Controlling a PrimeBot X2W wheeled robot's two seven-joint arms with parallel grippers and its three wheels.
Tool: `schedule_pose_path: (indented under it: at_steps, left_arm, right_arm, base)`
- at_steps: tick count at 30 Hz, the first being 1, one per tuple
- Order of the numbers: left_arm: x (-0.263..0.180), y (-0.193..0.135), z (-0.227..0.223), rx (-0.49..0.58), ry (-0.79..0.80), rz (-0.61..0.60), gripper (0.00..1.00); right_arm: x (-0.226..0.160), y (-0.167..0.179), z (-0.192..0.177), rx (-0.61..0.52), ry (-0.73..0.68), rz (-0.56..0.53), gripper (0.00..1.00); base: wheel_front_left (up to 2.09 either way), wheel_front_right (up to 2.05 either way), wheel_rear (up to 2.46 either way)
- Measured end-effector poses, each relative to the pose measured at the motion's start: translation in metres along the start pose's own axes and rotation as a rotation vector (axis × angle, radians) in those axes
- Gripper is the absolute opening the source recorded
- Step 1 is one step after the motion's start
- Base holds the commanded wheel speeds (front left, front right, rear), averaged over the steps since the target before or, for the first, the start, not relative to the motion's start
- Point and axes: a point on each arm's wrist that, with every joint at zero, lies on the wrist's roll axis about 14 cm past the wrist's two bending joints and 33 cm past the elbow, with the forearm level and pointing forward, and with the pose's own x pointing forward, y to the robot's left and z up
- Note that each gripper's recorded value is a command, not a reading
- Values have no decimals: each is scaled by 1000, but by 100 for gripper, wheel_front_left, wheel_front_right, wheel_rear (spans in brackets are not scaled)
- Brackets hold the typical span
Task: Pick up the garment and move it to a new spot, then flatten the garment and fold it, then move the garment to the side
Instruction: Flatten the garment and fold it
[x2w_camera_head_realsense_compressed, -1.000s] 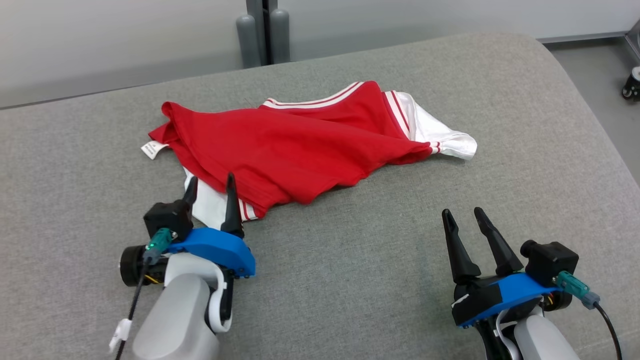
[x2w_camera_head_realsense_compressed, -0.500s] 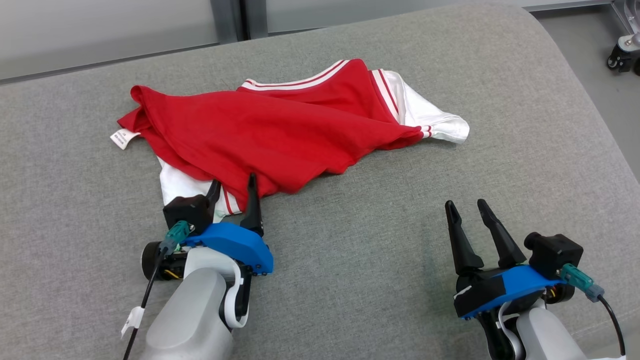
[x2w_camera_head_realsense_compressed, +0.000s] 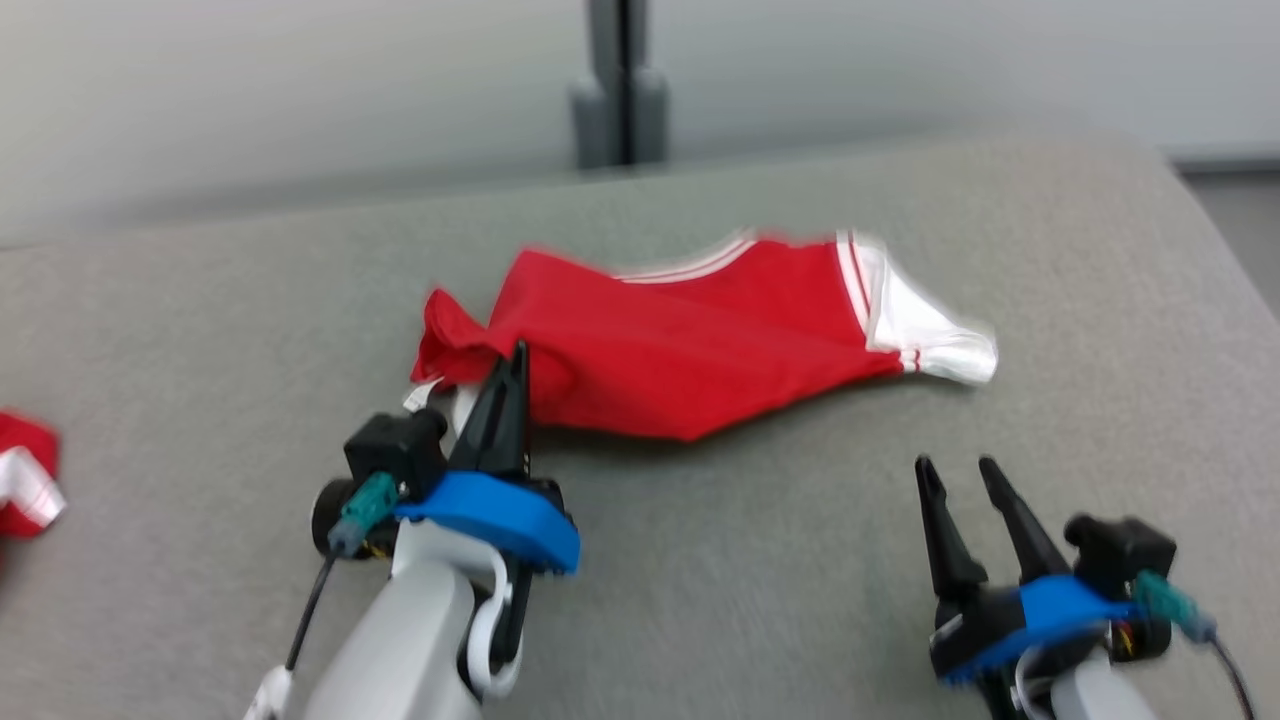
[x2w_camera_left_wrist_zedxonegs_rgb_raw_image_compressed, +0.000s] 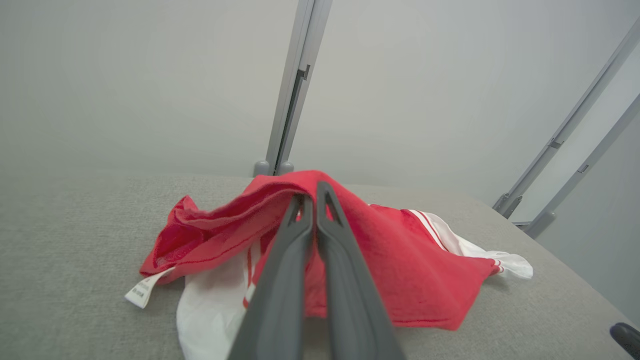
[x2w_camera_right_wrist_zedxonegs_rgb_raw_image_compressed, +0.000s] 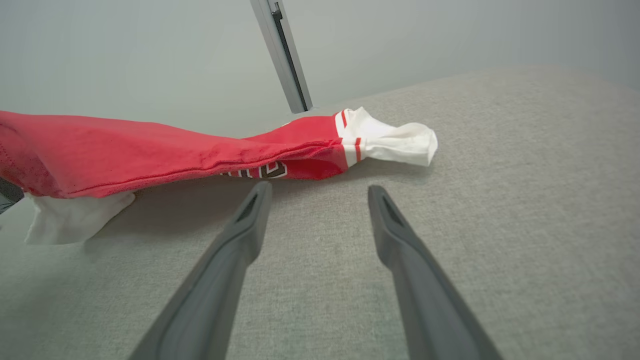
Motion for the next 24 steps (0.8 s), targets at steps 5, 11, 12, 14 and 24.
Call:
schedule_pose_path:
  at_steps: [5,11,12,14,24]
  left_arm:
    - [-46,13,13,12,-40,68,0]
    - [-81,29,-14,10,23,136,0]
    - [-83,32,-21,13,44,148,0]
    - [-82,41,-31,14,76,176,0]
    - [-37,82,-60,46,174,302,0]
  right_arm:
    - [-7,28,4,2,-17,77,100]
    - [-9,44,3,4,-15,116,100]
    - [-9,44,1,4,-12,116,100]
    - [-8,44,-3,5,1,115,100]
    - [7,15,-13,7,32,36,100]
  base:
    - [0,0,0]
    - [0,0,0]
    - [0,0,0]
    - [0,0,0]
    - [0,0,0]
